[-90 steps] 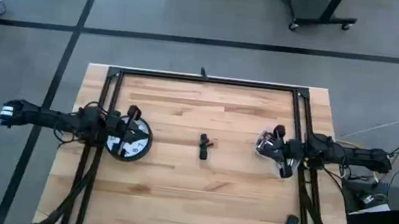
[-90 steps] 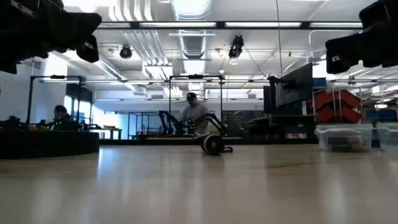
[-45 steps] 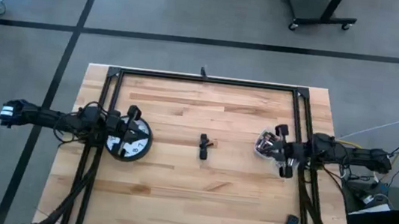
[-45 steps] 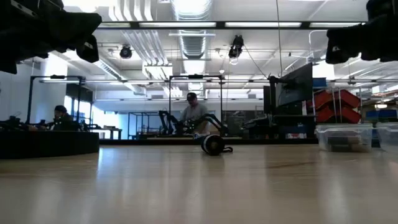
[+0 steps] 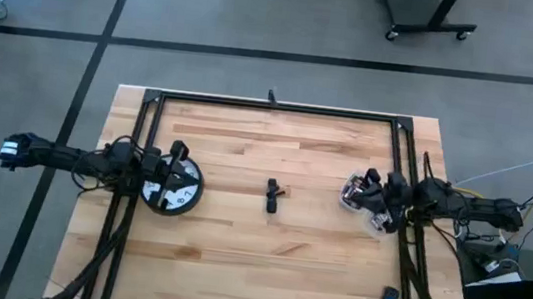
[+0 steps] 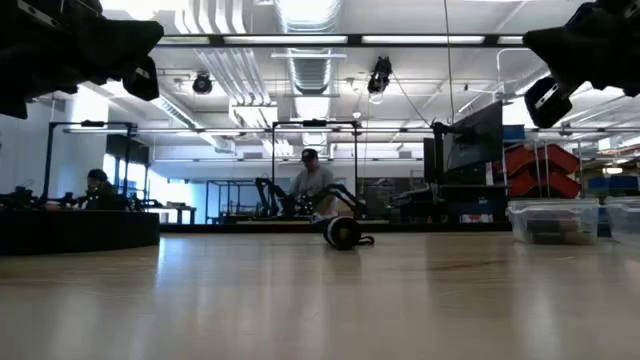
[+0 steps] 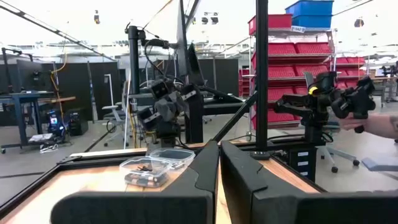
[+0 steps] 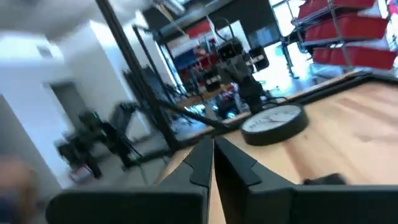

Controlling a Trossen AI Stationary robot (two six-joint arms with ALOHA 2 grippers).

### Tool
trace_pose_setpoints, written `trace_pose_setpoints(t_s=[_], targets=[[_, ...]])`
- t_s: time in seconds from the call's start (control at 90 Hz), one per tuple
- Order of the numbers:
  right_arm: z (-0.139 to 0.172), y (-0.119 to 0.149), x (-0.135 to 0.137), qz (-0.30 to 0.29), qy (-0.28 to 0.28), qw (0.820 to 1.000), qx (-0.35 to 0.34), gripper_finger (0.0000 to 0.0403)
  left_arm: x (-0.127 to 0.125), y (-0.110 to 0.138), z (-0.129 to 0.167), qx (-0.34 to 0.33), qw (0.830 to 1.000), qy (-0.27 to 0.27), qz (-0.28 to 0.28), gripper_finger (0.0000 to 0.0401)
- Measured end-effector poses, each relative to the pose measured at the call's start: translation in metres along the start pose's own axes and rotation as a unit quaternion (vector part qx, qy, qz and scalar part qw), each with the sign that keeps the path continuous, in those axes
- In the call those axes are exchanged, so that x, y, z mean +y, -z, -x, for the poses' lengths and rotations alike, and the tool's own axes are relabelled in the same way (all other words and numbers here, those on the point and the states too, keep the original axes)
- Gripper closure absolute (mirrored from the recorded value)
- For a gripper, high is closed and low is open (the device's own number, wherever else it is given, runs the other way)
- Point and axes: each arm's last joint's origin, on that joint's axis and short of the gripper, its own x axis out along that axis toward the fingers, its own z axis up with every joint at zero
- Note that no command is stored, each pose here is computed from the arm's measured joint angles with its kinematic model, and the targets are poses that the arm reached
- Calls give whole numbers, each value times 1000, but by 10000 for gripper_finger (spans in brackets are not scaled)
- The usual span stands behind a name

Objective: Insert battery
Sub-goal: Open the black flashlight battery compartment

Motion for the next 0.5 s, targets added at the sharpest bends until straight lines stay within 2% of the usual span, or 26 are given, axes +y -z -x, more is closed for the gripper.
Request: trace_pose_setpoints(t_s=[0.078, 0.156, 0.322, 0.5], targets=[[0, 0, -1, 20, 10, 1000, -5, 403, 0, 0, 0, 0, 1000, 0, 0, 401], [0, -1, -4, 23, 54, 998, -22, 403, 0, 0, 0, 0, 1000, 0, 0, 401], [-7, 5, -11, -27, 104, 994, -3, 398, 0, 0, 0, 0, 1000, 0, 0, 401], [-22, 8, -15, -86, 130, 988, 20, 362, 0, 0, 0, 0, 1000, 0, 0, 401]])
